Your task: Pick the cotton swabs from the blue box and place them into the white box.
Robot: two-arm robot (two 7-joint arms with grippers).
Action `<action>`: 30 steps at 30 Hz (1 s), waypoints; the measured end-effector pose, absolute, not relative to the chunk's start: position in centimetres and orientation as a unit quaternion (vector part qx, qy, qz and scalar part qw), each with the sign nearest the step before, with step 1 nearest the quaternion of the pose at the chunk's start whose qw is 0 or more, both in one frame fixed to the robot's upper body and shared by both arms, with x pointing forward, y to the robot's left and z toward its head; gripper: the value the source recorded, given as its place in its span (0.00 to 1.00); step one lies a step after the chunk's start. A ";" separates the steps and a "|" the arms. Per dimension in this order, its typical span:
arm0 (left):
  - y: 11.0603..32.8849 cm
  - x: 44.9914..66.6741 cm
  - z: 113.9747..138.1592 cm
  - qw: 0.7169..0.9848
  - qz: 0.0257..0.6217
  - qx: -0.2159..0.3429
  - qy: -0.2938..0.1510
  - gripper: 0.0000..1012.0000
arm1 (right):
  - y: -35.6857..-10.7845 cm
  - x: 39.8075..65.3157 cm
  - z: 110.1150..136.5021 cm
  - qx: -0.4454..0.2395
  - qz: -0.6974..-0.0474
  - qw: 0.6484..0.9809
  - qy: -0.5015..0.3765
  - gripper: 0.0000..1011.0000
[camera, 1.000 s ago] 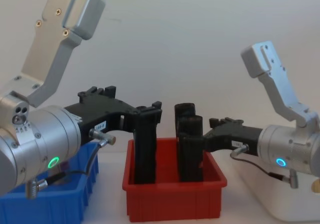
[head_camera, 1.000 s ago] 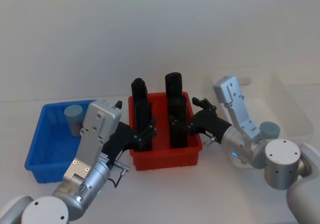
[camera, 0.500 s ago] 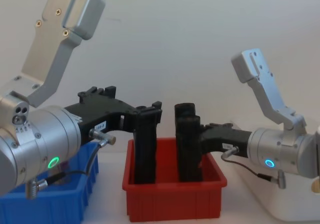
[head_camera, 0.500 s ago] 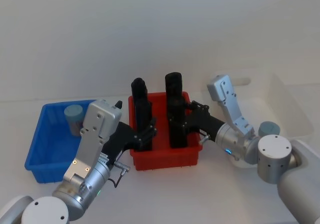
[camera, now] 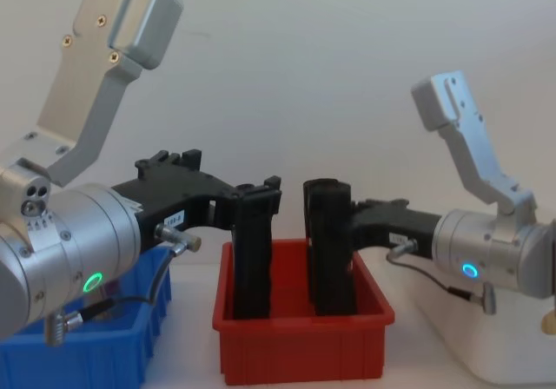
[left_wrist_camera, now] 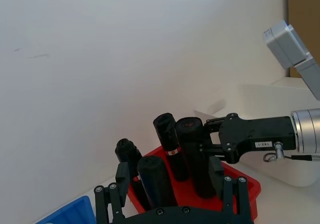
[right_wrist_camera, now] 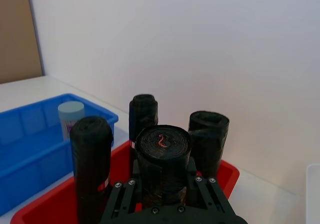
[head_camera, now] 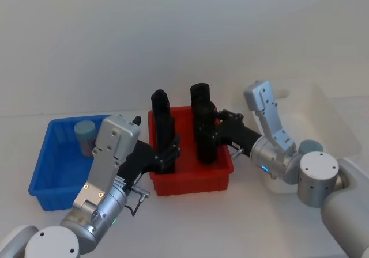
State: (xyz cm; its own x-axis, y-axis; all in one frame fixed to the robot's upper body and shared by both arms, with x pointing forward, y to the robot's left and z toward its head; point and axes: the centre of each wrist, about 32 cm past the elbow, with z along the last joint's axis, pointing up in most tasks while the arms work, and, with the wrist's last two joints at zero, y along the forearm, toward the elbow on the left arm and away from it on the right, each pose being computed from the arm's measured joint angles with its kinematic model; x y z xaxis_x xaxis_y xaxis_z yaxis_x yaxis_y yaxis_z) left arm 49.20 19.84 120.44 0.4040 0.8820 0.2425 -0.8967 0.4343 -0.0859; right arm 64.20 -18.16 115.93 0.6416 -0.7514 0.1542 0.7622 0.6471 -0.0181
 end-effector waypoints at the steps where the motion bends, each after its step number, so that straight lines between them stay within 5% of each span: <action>1: 19.8 49.2 120.4 0.837 0.531 0.029 -0.126 0.99 | -18.2 64.1 116.2 -0.034 -0.420 0.904 -0.071 0.46; 30: 19.8 49.2 120.4 0.837 0.531 0.029 -0.126 0.99 | -20.4 58.4 122.9 0.041 -0.539 0.831 -0.127 0.46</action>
